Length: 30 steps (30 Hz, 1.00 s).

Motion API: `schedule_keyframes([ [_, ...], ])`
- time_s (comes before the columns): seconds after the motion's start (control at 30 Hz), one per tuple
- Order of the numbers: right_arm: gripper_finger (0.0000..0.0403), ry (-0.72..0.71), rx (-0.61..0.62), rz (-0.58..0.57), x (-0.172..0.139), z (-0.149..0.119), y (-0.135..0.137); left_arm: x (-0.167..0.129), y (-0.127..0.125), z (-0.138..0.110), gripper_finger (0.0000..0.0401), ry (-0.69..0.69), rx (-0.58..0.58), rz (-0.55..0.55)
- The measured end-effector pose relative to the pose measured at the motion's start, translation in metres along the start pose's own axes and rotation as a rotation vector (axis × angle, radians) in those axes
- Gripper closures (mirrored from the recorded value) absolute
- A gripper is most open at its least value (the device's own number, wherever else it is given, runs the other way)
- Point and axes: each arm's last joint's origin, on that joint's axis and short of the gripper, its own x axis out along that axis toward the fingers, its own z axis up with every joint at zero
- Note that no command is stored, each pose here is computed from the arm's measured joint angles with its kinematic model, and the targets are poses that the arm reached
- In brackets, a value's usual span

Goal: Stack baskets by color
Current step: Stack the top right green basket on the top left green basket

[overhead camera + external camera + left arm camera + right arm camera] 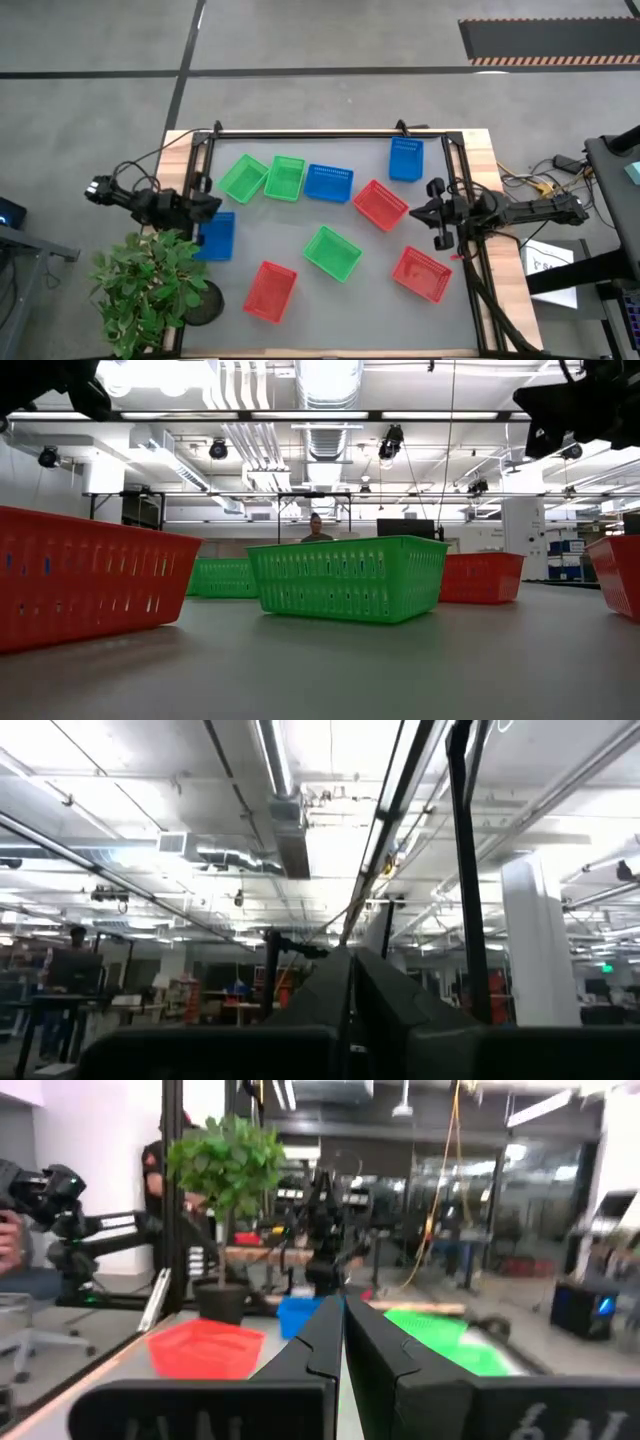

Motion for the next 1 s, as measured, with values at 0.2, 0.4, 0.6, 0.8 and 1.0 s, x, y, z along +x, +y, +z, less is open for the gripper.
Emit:
schedule_keyframes([
  [0.2,0.0394,-0.001,-0.057,-0.121,0.000,0.001,-0.004,0.000,0.000,0.001,0.0399,-0.010,-0.005,0.002],
  [0.4,0.0394,-0.026,-0.096,-0.127,0.000,0.004,-0.004,0.001,-0.001,-0.003,0.0399,0.013,0.004,-0.003],
  [0.6,0.0394,-0.147,-0.137,-0.152,0.004,0.016,-0.005,0.008,-0.001,-0.007,0.0400,0.057,0.010,0.125],
  [0.8,0.0394,-0.240,-0.239,-0.186,0.009,0.025,-0.006,0.027,-0.003,-0.012,0.0400,0.187,0.023,0.354],
  [1.0,0.0394,-0.172,-0.331,-0.260,0.024,0.038,-0.009,0.046,-0.009,-0.017,0.0400,0.253,0.017,0.425],
])
